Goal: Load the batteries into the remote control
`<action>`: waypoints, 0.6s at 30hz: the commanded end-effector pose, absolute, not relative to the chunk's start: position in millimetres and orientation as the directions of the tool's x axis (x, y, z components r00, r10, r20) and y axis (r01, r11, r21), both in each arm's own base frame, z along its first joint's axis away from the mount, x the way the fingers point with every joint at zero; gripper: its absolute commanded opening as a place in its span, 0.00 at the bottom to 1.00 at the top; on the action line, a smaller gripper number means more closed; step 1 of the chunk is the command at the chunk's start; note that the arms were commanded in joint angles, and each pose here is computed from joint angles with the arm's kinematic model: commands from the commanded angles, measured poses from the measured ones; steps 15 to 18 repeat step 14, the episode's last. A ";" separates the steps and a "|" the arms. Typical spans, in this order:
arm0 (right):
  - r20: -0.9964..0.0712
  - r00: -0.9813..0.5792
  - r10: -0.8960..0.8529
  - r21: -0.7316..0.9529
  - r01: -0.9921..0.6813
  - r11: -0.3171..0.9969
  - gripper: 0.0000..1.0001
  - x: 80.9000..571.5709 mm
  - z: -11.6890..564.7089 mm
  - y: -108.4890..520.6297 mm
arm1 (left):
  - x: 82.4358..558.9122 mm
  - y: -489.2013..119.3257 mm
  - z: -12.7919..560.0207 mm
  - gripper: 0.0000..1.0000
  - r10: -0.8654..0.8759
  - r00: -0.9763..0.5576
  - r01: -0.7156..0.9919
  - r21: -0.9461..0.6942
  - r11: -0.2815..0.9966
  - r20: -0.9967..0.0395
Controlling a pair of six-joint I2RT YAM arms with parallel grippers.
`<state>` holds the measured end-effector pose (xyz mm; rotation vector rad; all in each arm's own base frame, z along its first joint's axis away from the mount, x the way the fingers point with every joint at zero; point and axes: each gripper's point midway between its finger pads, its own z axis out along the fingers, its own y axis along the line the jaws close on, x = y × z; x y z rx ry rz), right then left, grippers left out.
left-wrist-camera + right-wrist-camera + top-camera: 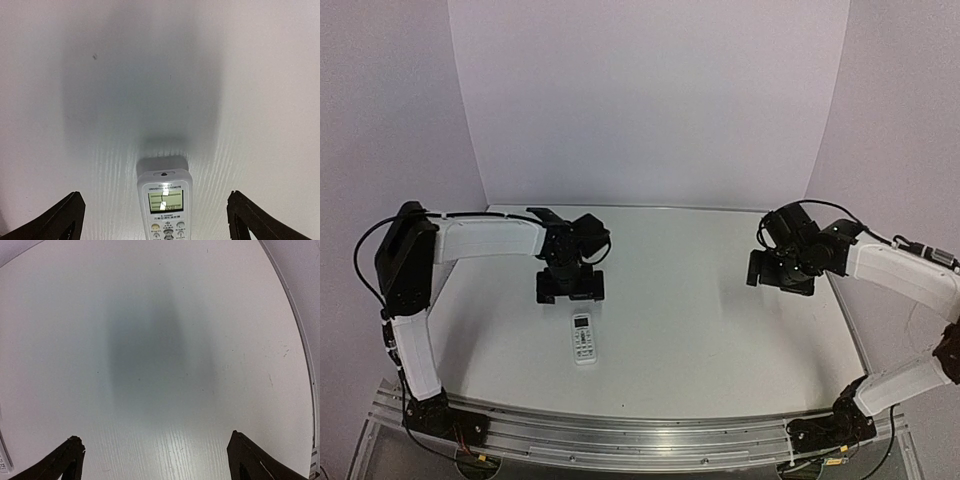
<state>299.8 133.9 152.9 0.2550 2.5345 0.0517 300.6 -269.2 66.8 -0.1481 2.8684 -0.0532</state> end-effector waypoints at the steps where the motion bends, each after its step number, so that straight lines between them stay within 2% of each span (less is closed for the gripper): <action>1: -0.678 -0.718 0.158 -0.033 0.244 0.969 0.96 295.5 175.6 89.8 | 341.9 -203.1 184.2 1.00 -0.274 -0.758 -0.229 -0.151 0.962 -0.592; 3: -0.721 -0.676 0.150 -0.077 0.294 0.953 0.96 291.3 181.5 71.2 | 360.0 -150.0 207.8 1.00 -0.399 -0.668 -0.297 -0.266 0.917 -0.629; 5: -0.757 -0.636 0.148 -0.101 0.337 0.936 0.97 287.0 188.3 56.8 | 363.8 -95.0 211.4 1.00 -0.461 -0.570 -0.353 -0.304 0.885 -0.680; 6: -0.768 -0.625 0.144 -0.113 0.353 0.929 0.97 284.5 188.6 50.9 | 369.2 -76.3 219.4 1.00 -0.477 -0.519 -0.348 -0.334 0.876 -0.709; 8: -0.774 -0.615 0.148 -0.112 0.362 0.925 0.97 279.7 188.2 46.1 | 368.5 -52.8 224.5 1.00 -0.523 -0.480 -0.354 -0.390 0.850 -0.704; 18: -0.782 -0.589 0.205 -0.065 0.403 0.913 0.96 264.7 178.4 35.5 | 362.9 -39.6 231.8 1.00 -0.517 -0.457 -0.346 -0.391 0.853 -0.724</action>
